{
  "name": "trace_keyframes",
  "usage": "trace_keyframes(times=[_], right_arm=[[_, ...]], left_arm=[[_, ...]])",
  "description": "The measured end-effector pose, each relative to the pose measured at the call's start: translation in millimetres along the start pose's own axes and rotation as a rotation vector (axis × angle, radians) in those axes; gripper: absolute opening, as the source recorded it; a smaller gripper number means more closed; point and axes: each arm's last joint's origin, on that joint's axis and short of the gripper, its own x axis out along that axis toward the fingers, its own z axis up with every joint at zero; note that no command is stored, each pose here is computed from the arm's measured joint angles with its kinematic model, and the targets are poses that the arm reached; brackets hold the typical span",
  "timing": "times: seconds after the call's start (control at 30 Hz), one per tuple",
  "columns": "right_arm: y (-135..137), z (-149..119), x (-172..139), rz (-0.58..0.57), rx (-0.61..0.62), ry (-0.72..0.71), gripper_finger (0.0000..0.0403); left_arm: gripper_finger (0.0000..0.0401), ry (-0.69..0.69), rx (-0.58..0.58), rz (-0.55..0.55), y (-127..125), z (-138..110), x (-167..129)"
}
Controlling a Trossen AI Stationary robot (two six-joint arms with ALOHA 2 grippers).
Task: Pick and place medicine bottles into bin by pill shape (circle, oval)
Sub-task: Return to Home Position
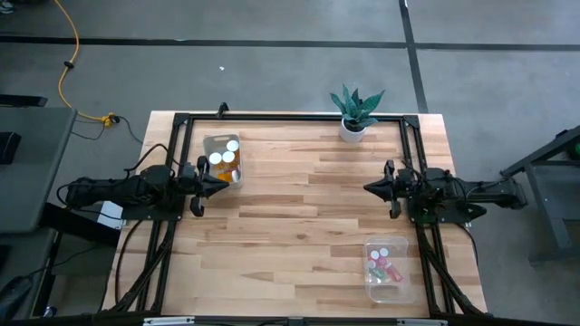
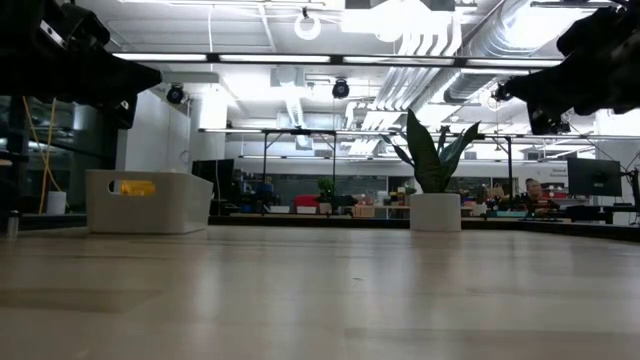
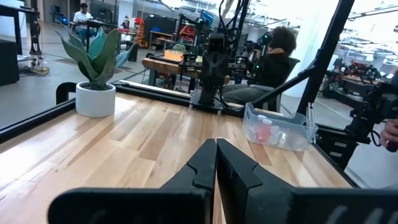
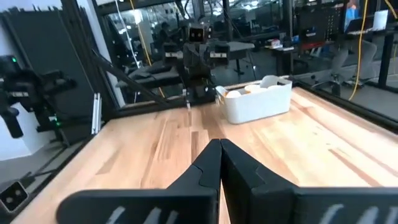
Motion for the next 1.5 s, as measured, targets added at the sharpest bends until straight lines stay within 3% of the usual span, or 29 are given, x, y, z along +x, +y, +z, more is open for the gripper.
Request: trace_keyframes(times=[0.23,0.67,1.5], right_arm=[[-0.3,-2.2,1.6,-0.004,-0.083,0.028,0.0000],[-0.3,-2.1,1.5,-0.006,0.113,0.027,0.0000],[-0.3,-2.1,1.5,-0.007,0.105,0.028,0.0000]], left_arm=[[0.0003,0.000,0.000,0.000,0.0,0.0,0.0],[0.0003,0.000,0.000,0.001,0.0,0.0,0.0],[0.0003,0.000,0.000,0.003,0.1,-0.1,0.0]])
